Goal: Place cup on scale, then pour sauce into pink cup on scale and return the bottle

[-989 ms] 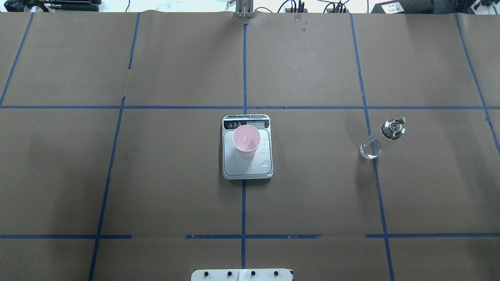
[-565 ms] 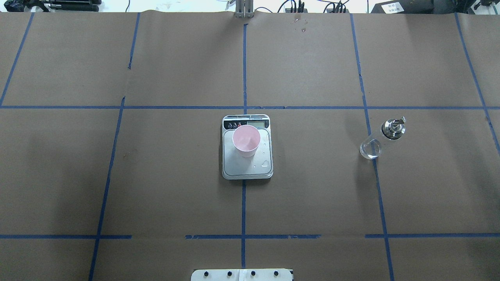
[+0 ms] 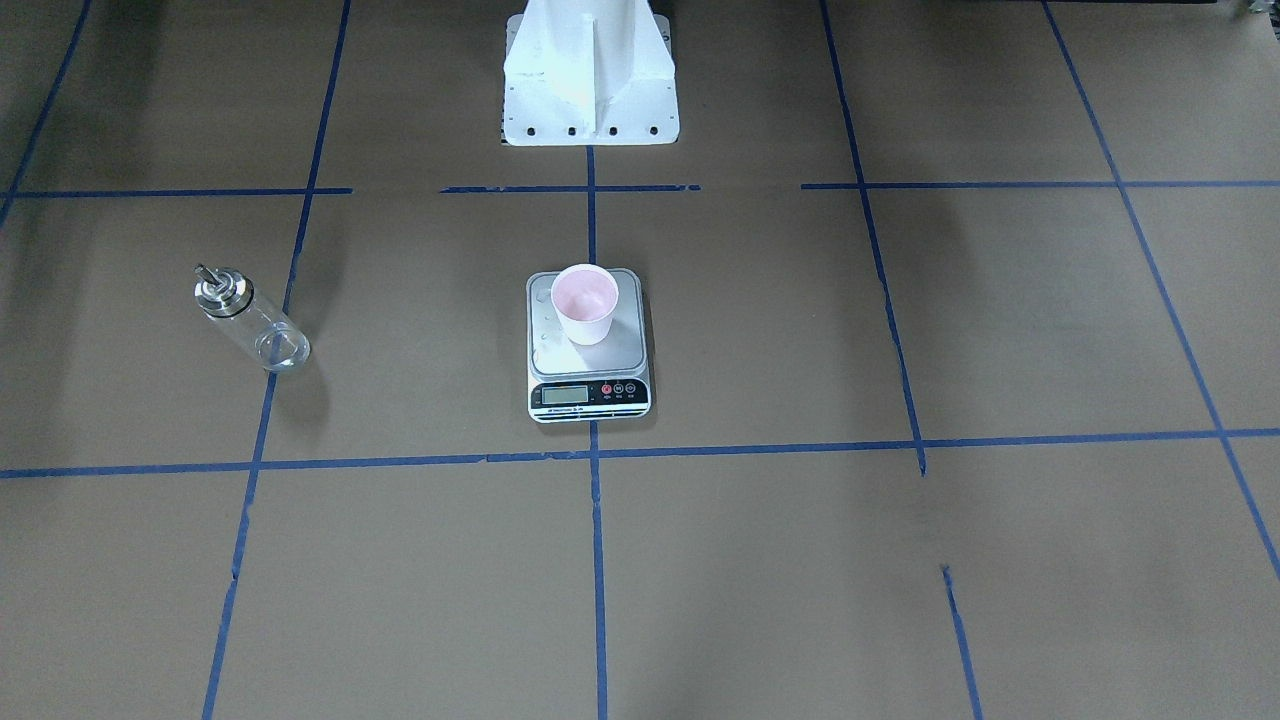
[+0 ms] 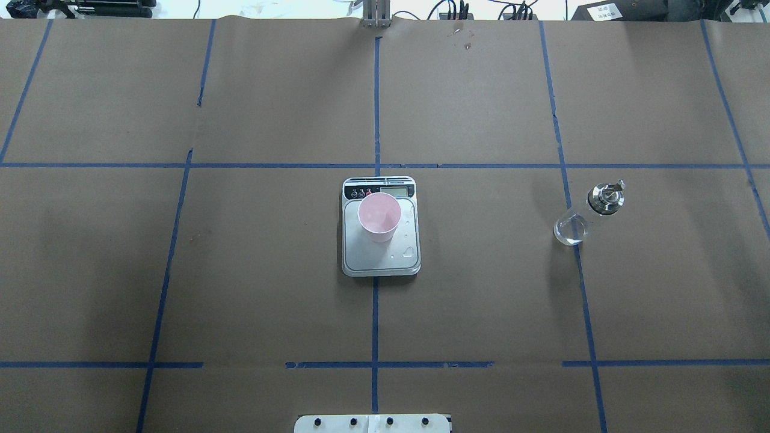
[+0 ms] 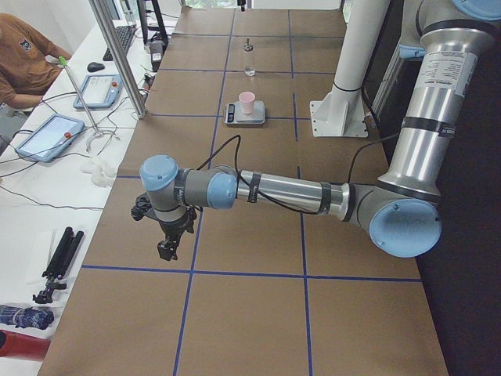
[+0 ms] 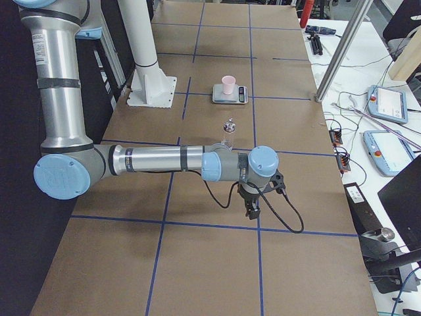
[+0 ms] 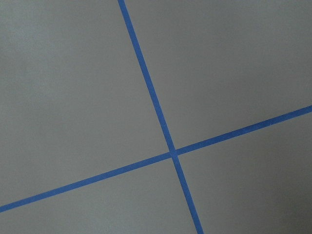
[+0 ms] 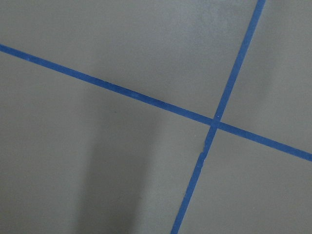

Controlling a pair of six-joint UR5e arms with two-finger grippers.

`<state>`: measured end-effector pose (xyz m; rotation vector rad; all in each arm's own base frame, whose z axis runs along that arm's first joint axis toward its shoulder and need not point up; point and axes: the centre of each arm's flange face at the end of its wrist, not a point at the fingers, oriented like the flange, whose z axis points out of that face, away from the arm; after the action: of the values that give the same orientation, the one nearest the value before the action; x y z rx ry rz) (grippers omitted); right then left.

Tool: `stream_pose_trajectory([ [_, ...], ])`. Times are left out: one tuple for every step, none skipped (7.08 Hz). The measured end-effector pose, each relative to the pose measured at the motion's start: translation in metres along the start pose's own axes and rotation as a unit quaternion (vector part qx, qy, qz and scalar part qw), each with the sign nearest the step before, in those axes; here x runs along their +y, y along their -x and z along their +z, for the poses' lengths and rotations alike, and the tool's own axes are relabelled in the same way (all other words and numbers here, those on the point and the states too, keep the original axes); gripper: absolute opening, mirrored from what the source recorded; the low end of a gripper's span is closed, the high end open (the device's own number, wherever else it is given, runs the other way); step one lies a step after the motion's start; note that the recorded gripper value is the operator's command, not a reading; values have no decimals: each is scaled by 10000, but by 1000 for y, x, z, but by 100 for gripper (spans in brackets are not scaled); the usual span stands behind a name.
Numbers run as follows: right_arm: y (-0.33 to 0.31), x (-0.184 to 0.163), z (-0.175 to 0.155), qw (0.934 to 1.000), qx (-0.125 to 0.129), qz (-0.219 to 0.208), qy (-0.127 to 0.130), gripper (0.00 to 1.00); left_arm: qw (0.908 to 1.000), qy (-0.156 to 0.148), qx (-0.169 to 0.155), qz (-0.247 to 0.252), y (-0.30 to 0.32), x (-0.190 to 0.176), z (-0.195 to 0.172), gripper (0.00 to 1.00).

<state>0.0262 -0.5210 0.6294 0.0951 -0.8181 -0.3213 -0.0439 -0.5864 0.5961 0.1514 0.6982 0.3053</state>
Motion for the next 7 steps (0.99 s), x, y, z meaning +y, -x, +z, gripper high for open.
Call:
stream_pose_trajectory([
  [-2, 1, 2, 10000, -6, 19, 20, 100, 10000, -11, 1, 0, 0, 0, -1, 100],
  [-3, 2, 4, 10000, -11, 34, 34, 100, 10000, -16, 3, 0, 0, 0, -1, 100],
  [-5, 3, 5, 10000, -18, 52, 50, 100, 10000, -12, 8, -7, 1, 2, 0, 100],
  [-6, 3, 7, 10000, -22, 68, 66, 100, 10000, -11, 12, -8, 2, 3, 1, 100],
  [-8, 4, 8, 9999, -25, 76, 76, 100, 10000, -24, 7, 4, 0, 1, -1, 100],
  [-8, 4, 9, 9999, -27, 81, 82, 100, 10000, -34, 1, 15, -1, 1, -3, 100],
  [-9, 4, 9, 9999, -28, 83, 85, 100, 10000, -10, 10, -2, 1, 6, 0, 100],
])
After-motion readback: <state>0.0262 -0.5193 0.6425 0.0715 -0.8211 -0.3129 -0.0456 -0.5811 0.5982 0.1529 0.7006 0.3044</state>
